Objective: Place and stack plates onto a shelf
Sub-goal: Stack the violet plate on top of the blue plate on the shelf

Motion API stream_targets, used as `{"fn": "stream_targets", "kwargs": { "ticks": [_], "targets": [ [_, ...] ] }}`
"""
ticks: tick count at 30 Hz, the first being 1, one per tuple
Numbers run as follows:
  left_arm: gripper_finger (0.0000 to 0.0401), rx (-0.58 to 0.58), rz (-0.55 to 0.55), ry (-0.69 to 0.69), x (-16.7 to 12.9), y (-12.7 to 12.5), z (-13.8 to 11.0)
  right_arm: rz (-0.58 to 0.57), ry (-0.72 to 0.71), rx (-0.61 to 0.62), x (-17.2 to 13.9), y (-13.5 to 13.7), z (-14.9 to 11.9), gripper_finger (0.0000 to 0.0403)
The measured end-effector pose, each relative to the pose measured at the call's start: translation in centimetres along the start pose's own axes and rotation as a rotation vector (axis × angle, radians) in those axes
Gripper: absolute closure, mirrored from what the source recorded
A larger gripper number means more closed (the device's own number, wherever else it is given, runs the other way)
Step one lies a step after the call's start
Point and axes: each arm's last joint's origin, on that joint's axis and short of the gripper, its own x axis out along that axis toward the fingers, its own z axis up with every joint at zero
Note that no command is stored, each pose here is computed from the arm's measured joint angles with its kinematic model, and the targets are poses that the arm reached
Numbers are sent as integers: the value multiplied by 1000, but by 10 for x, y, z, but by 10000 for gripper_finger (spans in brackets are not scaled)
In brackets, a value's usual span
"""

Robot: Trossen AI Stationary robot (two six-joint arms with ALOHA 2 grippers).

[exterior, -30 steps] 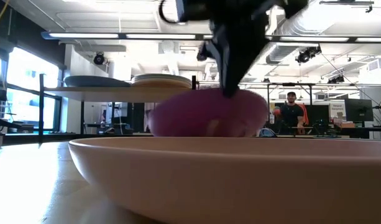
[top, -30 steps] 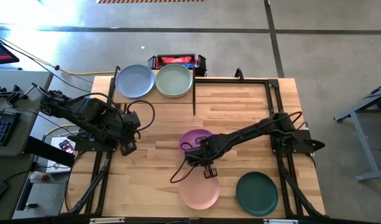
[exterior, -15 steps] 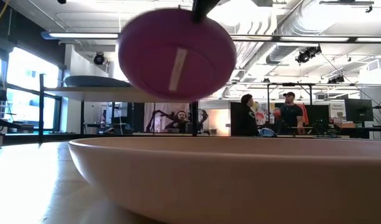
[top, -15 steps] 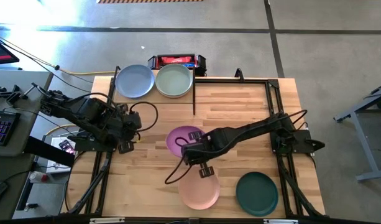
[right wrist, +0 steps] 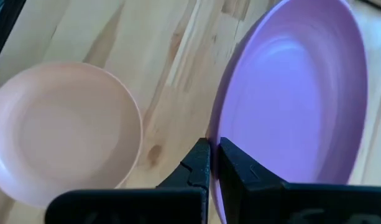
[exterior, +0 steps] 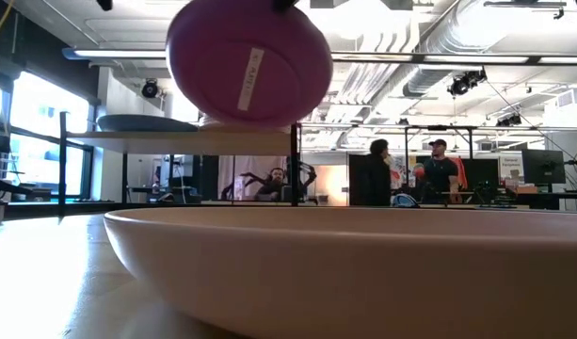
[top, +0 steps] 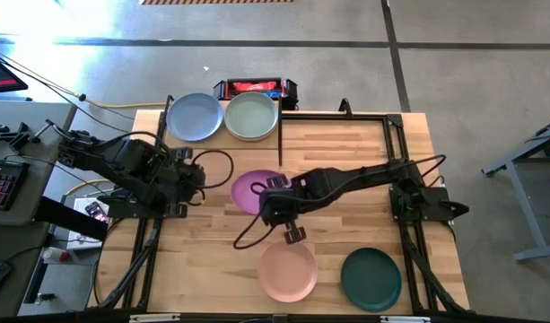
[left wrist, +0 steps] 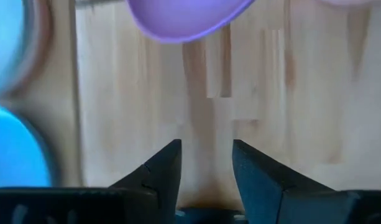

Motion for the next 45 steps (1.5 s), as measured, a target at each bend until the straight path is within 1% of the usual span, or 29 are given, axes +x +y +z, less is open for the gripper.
{"fn": "stream_targets", "kwargs": {
  "ticks": [3,5,8,11,21,31,36,41,45],
  "targets": [
    [259,154,39,-26,1,0,4,-1,-16,-26,-4,-6,1,403],
    [258,236,48,-36,2,-1,7,-7,-26,-44,-6,-10,2,403],
    [260,321,53,-53,6,-1,14,-16,-49,-86,-13,-13,4,403],
    [267,370,46,-48,12,-2,21,-25,-73,-122,-18,-16,6,403],
    [283,450,56,22,33,1,37,-34,-83,-118,-22,-25,6,403],
    [284,436,62,78,51,6,49,-33,-86,-125,-22,-24,6,403],
    [284,433,65,41,54,5,55,-35,-91,-125,-22,-25,7,403],
    [284,431,65,38,53,5,55,-36,-93,-125,-22,-25,7,403],
    [299,432,65,43,53,5,54,-39,-89,-123,-22,-25,7,403]
  ]
}}
